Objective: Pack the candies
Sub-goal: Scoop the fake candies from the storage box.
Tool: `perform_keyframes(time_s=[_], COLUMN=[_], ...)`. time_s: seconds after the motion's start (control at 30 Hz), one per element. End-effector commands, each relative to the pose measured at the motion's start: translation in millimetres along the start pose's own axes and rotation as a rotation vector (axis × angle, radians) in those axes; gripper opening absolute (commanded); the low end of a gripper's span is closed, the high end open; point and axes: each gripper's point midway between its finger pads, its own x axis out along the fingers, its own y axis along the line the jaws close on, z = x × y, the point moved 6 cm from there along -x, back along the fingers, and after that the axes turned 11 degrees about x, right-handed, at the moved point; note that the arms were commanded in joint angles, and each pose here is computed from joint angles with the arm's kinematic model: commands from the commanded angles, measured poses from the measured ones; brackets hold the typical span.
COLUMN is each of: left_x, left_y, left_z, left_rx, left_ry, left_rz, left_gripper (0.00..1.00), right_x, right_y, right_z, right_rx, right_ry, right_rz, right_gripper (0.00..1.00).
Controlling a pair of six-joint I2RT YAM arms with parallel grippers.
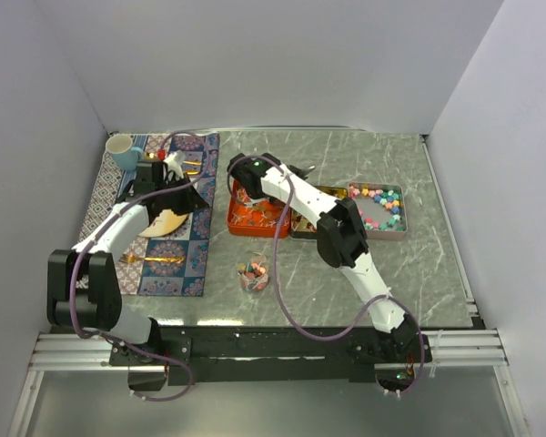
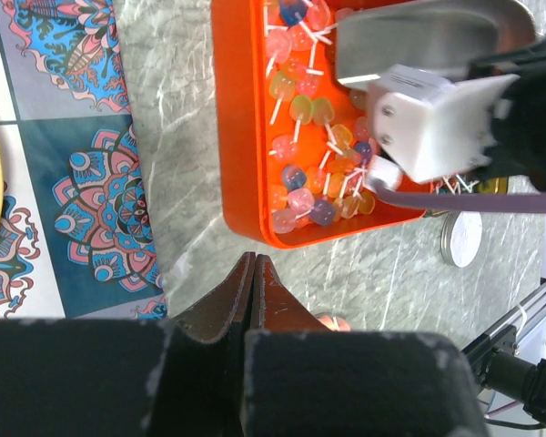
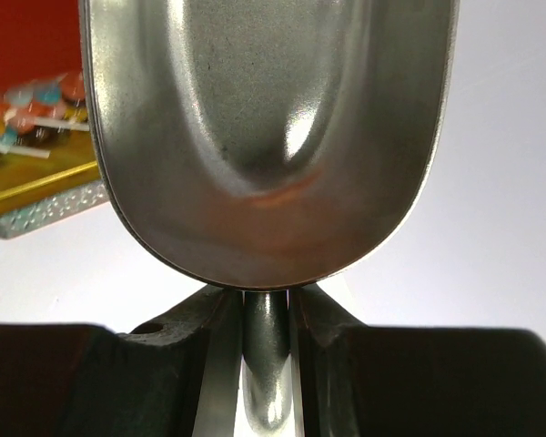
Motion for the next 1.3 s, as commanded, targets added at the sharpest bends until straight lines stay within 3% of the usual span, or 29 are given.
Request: perform_keyframes(time_s=[0.0, 0.27, 0.73, 1.03, 1.27], left_x=[-2, 28, 66, 103, 128], left_y=[-5, 0, 19, 33, 34], left_z=[9, 3, -12, -11, 9], left_rx=[0.040, -0.005, -0.084, -0.139, -0.143], left_ry=[-0.049, 0.063, 0.186, 0.269, 0.279], left_rz=[-0.018, -0.010, -0.001, -0.024, -0.062], left_gripper=[0.01, 0.01, 0.01, 0.01, 0.01], right_x=[19, 27, 7, 9, 8], right_y=[6, 1, -17, -7, 15], right_z=[6, 39, 94, 96, 82], right_rx=[-0.113, -0.154, -0.156, -0.168, -0.311], right_ry=[0.136, 0.137, -0.146, -0.282, -0.390], right_rz=[-0.002, -0.078, -0.197, -0.161, -0.113], right_gripper=[0.00, 0.00, 0.00, 0.00, 0.00])
